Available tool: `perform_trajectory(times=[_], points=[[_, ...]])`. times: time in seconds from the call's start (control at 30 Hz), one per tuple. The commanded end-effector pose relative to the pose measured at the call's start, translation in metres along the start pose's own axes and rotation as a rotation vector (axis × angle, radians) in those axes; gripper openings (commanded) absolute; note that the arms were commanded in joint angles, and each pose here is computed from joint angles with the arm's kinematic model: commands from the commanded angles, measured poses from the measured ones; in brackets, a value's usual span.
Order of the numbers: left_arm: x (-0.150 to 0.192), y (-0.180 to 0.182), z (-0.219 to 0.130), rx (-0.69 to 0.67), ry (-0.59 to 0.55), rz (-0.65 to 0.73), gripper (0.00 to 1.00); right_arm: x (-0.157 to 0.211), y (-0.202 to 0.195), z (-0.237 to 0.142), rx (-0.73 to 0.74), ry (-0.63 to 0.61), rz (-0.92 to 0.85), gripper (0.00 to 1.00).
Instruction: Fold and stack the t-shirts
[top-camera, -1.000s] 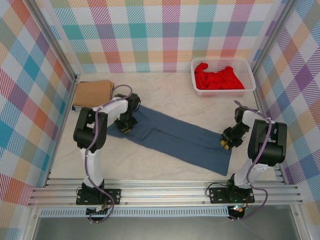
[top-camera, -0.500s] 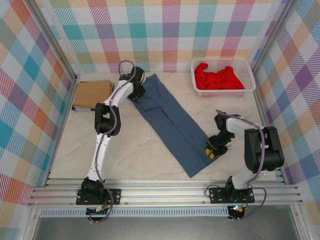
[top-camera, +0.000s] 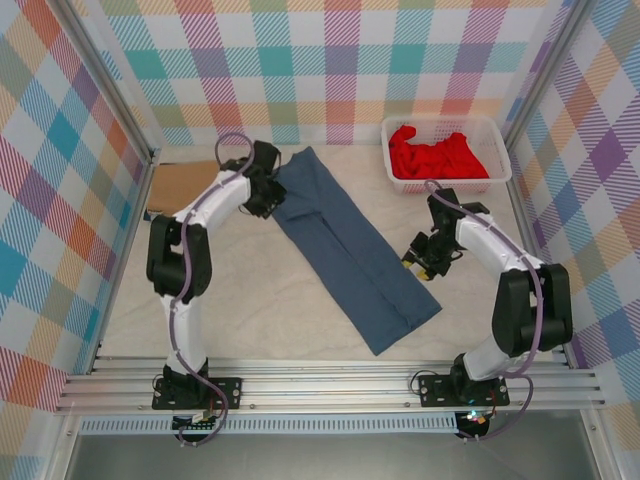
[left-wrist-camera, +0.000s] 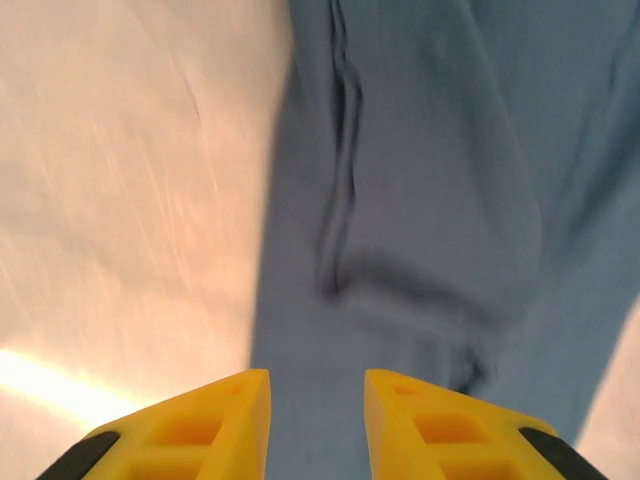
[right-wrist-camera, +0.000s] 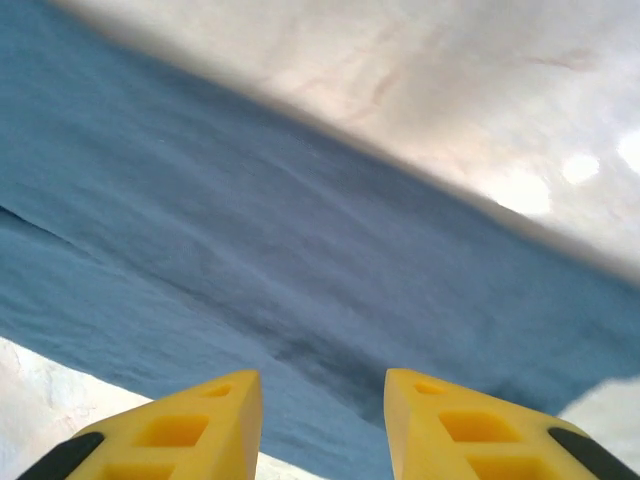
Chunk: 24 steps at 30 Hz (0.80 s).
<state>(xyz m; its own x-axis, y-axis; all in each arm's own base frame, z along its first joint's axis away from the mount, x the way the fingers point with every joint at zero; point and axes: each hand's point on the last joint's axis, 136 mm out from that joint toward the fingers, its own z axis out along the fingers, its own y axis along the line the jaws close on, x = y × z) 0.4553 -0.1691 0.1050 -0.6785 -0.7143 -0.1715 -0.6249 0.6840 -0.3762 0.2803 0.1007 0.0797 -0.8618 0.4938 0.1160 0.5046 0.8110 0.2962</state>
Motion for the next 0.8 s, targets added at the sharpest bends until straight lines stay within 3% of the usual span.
perform_trajectory(times=[0.0, 0.37, 0.77], points=[[0.038, 0.0, 0.025, 0.056, 0.051, -0.165, 0.32, -0.009, 0.009, 0.022, -0.042, 0.049, -0.156, 0.36], [0.023, 0.025, 0.077, -0.066, 0.063, -0.186, 0.3, 0.015, -0.03, 0.062, 0.085, 0.17, -0.102, 0.29], [-0.05, 0.034, 0.097, -0.112, 0.028, -0.147, 0.29, 0.112, 0.016, 0.098, 0.138, 0.318, -0.184, 0.29]])
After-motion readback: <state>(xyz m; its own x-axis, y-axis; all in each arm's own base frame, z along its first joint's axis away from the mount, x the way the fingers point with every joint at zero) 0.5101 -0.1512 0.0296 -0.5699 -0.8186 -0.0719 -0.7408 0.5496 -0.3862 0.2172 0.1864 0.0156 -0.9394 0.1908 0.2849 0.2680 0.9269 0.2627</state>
